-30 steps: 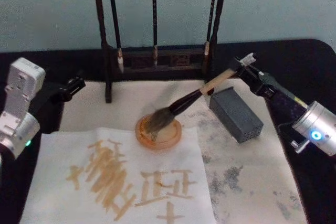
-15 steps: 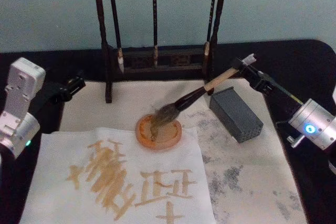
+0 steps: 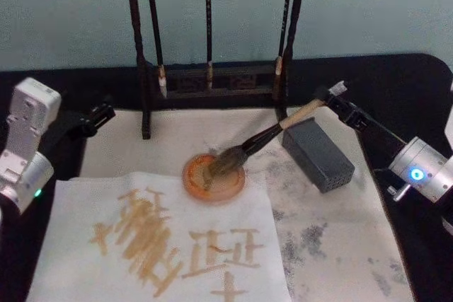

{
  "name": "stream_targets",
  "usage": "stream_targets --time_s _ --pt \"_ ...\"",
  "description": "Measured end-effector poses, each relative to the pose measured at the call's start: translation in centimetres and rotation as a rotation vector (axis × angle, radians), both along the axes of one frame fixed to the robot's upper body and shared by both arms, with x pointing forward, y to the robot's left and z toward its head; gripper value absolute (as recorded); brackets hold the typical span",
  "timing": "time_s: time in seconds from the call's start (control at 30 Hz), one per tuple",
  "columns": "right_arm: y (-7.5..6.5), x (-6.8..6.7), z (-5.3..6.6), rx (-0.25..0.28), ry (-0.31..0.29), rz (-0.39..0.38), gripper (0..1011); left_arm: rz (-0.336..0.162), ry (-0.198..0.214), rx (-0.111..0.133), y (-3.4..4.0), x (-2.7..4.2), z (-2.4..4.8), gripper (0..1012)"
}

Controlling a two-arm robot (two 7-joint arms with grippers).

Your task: Pick up the brush from the inkstone, write on the paper, then place the brush back to its original position.

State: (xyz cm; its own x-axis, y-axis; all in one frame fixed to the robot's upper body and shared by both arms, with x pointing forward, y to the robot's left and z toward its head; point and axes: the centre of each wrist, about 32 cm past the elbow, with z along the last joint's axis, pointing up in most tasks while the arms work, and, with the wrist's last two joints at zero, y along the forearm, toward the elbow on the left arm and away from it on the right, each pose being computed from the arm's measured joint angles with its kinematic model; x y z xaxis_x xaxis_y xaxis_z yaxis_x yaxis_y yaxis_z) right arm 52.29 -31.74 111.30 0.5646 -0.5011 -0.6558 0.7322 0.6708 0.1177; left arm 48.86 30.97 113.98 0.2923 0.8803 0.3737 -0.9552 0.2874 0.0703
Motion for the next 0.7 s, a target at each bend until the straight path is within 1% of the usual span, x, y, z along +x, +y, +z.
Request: stream_targets --time_s 0.3,0.7 --pt "-0.33 0.21 -0.43 0.008 0.046 -0.012 165 0.000 0.000 0.000 0.00 0.00 0.00 1002" --pt "-0.66 0.42 -0.82 0.005 0.102 -0.038 165 0.000 0.000 0.000 0.00 0.00 0.00 1002"
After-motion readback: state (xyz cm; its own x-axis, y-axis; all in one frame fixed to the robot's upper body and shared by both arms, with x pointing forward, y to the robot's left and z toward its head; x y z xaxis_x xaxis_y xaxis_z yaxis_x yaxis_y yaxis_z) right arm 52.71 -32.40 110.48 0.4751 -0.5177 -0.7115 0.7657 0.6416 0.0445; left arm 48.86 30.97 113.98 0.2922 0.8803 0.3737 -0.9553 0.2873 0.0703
